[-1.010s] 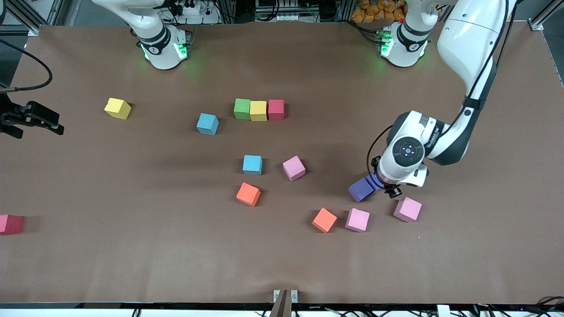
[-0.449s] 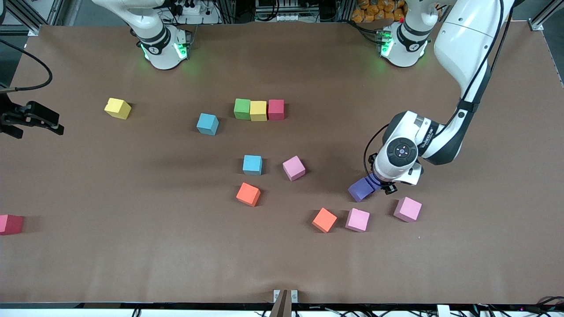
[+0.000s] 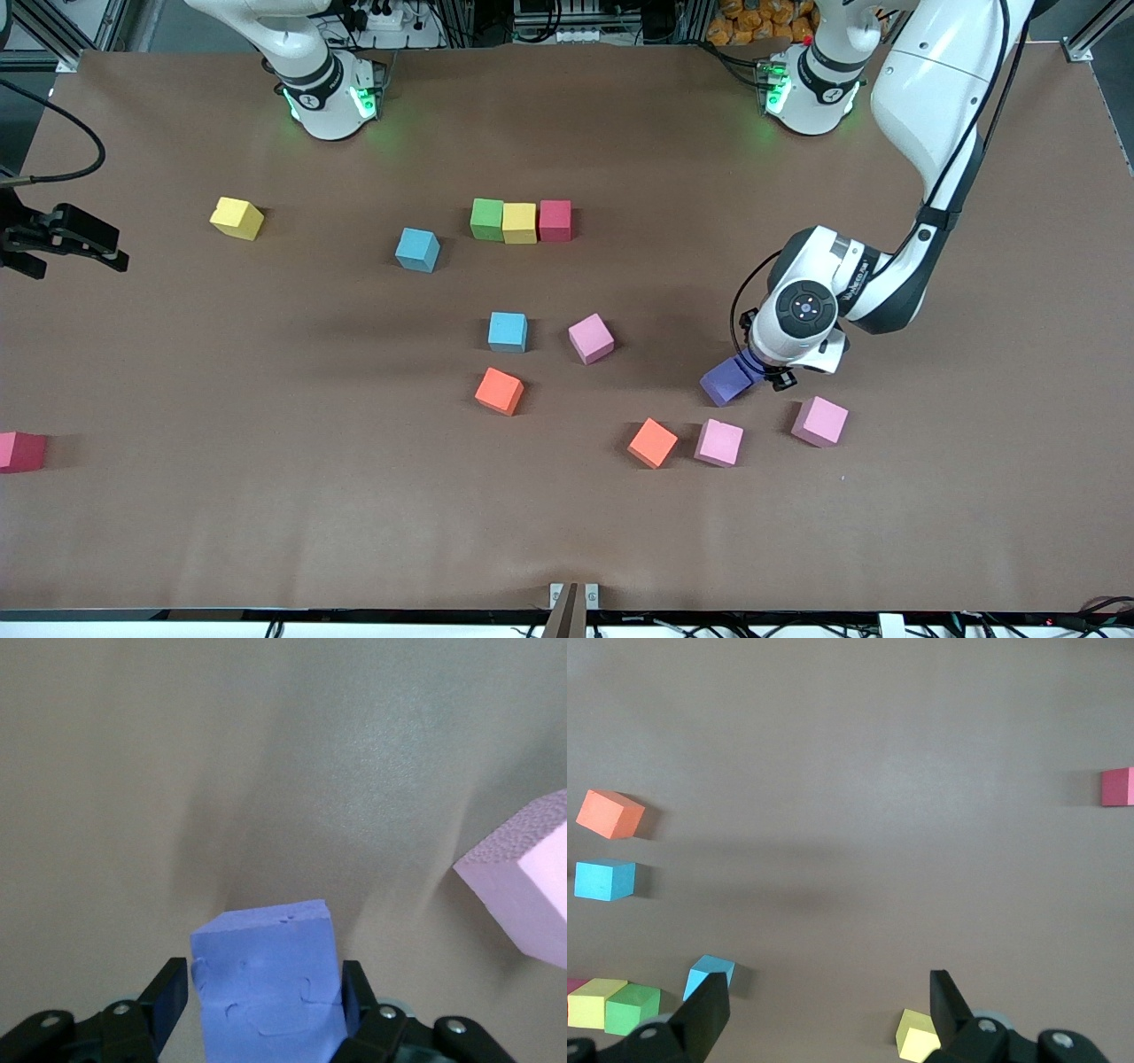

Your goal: Form number 2 with 11 blocks

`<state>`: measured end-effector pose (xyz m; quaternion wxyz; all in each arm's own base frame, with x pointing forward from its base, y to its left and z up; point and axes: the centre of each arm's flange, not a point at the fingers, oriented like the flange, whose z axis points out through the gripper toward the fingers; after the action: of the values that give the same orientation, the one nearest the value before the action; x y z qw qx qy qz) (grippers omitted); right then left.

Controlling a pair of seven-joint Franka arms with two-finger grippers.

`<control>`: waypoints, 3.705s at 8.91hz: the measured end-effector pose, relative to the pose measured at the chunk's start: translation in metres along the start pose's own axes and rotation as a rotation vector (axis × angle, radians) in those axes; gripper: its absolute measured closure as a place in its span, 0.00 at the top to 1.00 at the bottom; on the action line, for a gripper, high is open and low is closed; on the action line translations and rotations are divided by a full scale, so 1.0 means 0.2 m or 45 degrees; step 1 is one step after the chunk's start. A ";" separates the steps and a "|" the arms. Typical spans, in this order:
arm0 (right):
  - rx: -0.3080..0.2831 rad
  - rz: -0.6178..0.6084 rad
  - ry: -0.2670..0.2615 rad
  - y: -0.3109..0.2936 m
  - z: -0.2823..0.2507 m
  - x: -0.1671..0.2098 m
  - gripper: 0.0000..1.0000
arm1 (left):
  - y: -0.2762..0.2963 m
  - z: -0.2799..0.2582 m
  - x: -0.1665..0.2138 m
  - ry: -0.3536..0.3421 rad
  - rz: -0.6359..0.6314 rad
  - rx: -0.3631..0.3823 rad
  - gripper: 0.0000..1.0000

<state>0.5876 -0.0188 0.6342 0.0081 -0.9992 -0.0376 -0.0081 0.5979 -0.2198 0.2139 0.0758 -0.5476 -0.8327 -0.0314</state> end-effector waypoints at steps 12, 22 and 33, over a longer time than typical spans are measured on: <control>0.000 0.000 0.000 0.00 0.00 0.00 1.00 | -0.08 -0.20 0.00 0.065 0.288 0.035 0.61; -0.001 -0.001 0.001 0.00 0.00 0.00 1.00 | -1.11 -0.52 -0.83 -0.110 1.524 -0.143 0.59; -0.004 -0.003 0.000 0.00 0.00 0.00 1.00 | -1.54 -0.16 -1.17 -0.050 2.409 -0.238 0.59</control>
<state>0.5874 -0.0179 0.6347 0.0064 -0.9992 -0.0388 -0.0083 0.4088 -0.5595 0.2181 0.0115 -0.9991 -0.0389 -0.0143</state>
